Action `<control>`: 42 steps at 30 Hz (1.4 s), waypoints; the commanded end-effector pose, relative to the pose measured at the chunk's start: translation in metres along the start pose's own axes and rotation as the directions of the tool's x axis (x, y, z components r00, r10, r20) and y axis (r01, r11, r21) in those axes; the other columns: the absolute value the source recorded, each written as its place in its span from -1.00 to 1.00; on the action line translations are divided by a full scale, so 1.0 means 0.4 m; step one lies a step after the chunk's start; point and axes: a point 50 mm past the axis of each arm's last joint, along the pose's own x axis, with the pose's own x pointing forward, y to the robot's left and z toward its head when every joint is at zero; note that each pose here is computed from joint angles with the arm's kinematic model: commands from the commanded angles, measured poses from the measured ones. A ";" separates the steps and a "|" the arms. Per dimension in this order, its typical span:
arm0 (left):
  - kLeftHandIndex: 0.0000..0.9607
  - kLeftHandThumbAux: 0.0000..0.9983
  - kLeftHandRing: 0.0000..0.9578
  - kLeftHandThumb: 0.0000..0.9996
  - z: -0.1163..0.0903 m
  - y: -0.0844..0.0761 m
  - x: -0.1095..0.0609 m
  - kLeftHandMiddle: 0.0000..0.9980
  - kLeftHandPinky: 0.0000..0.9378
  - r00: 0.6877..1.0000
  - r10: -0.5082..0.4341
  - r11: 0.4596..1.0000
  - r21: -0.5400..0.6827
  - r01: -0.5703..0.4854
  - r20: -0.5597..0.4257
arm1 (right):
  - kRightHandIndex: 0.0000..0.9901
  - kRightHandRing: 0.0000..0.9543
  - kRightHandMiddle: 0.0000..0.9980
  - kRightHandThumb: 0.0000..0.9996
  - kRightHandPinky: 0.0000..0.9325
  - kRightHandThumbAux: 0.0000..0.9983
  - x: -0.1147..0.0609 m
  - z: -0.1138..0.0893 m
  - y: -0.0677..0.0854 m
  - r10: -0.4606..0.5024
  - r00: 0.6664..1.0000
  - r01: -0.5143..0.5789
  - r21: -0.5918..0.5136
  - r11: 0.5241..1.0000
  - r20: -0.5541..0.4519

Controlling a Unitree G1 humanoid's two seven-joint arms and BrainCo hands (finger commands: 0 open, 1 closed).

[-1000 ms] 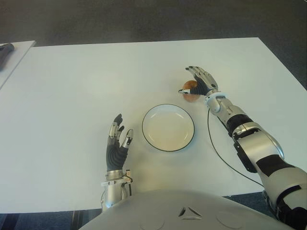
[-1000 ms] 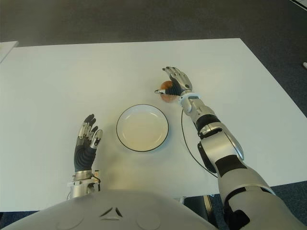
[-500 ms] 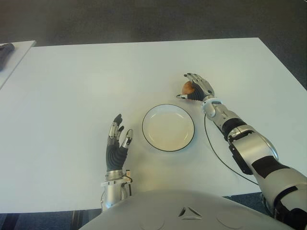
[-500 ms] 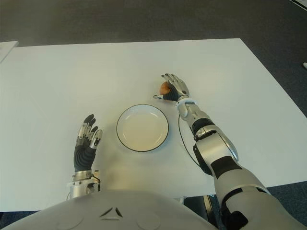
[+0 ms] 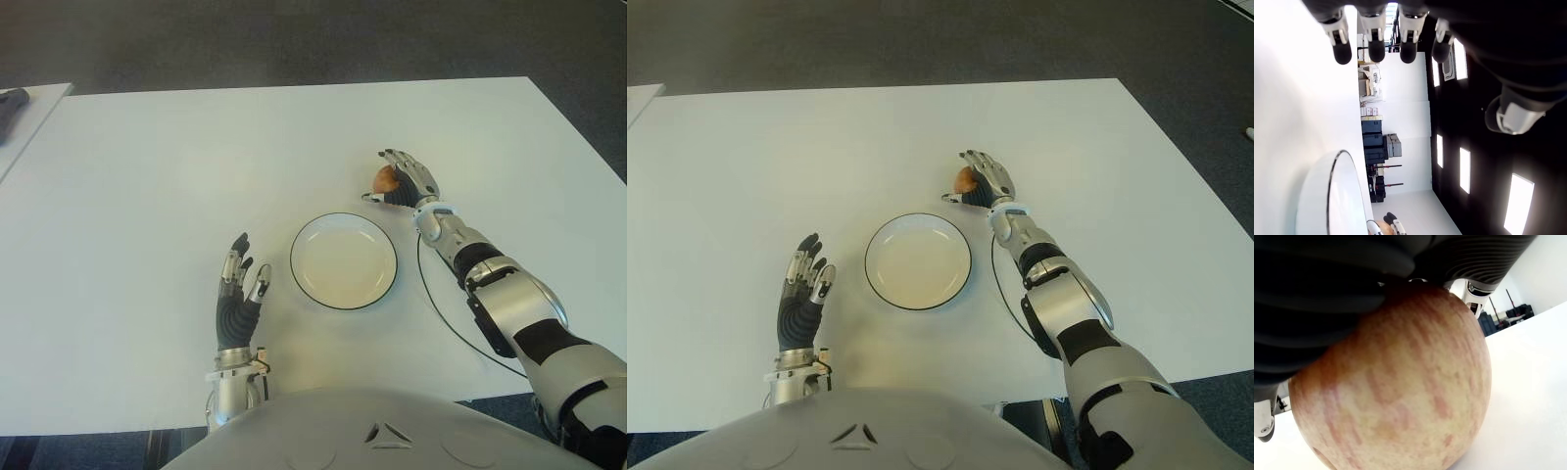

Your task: Put the apples into the plate.

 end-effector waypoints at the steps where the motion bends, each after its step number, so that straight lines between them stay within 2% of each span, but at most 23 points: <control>1: -0.79 -0.11 -0.92 -0.81 -0.005 -0.001 -0.005 -0.89 -0.89 1.000 0.020 1.000 -0.016 -0.020 -0.009 | -1.00 -0.92 -0.91 -0.19 -0.80 -0.03 -0.025 -0.015 0.044 0.060 0.997 -0.060 0.007 0.998 -0.052; 8: -0.77 -0.13 -0.91 -0.85 -0.010 0.005 -0.002 -0.87 -0.88 1.000 -0.001 1.000 0.001 0.001 0.009 | -0.95 -0.85 -0.85 -0.15 -0.69 0.02 -0.026 -0.020 0.045 0.046 0.995 -0.044 0.029 0.999 -0.086; 9: -0.76 -0.15 -0.91 -0.85 -0.011 0.006 -0.001 -0.87 -0.87 1.000 0.001 1.000 0.002 -0.001 0.011 | -0.73 -0.68 -0.70 -0.11 -0.56 0.03 -0.026 -0.021 0.044 0.041 0.995 -0.038 0.037 0.999 -0.092; 12: -0.74 -0.16 -0.91 -0.85 -0.013 0.007 -0.001 -0.86 -0.87 1.000 0.002 1.000 0.001 -0.002 0.010 | -0.41 -0.38 -0.41 -0.03 -0.32 0.06 -0.025 -0.024 0.039 0.029 0.994 -0.024 0.050 0.998 -0.101; 13: -0.74 -0.17 -0.91 -0.86 -0.015 0.008 -0.001 -0.86 -0.87 1.000 0.003 1.000 -0.002 -0.003 0.009 | -0.38 -0.35 -0.38 -0.02 -0.29 0.07 -0.025 -0.024 0.037 0.017 0.995 -0.011 0.054 0.998 -0.101; 15: -0.72 -0.18 -0.91 -0.85 -0.020 0.010 0.000 -0.85 -0.87 1.000 0.005 1.000 -0.012 -0.005 0.005 | -0.23 0.02 -0.02 0.23 0.01 0.27 -0.027 -0.024 0.034 -0.013 0.995 0.019 0.058 0.998 -0.096; 16: -0.71 -0.19 -0.91 -0.84 -0.022 0.011 0.000 -0.85 -0.87 1.000 0.006 1.000 -0.019 -0.006 0.005 | -0.21 0.09 0.04 0.26 0.06 0.30 -0.028 -0.025 0.032 -0.030 0.995 0.036 0.063 0.997 -0.095; 18: -0.70 -0.20 -0.91 -0.84 -0.024 0.012 0.001 -0.85 -0.86 1.000 0.008 1.000 -0.026 -0.008 0.007 | -0.15 0.36 0.27 0.35 0.30 0.37 -0.029 -0.026 0.030 -0.049 0.994 0.056 0.073 0.996 -0.097; 21: -0.67 -0.21 -0.90 -0.83 -0.027 0.013 0.002 -0.84 -0.86 1.000 0.012 1.000 -0.028 -0.012 0.013 | -0.13 0.56 0.46 0.40 0.52 0.40 -0.030 -0.028 0.027 -0.069 0.992 0.078 0.089 0.993 -0.102; 29: -0.62 -0.21 -0.87 -0.80 -0.031 0.015 0.007 -0.80 -0.82 0.999 0.018 0.999 -0.039 -0.017 0.029 | -0.11 0.75 0.66 0.43 0.74 0.42 -0.030 -0.030 0.017 -0.102 0.990 0.111 0.097 0.989 -0.095; 42: -0.68 -0.19 -0.87 -0.82 -0.039 0.015 0.013 -0.81 -0.82 0.999 0.005 0.999 -0.034 -0.003 0.054 | -0.11 0.80 0.72 0.44 0.78 0.43 -0.028 -0.030 0.005 -0.139 0.987 0.147 0.095 0.985 -0.085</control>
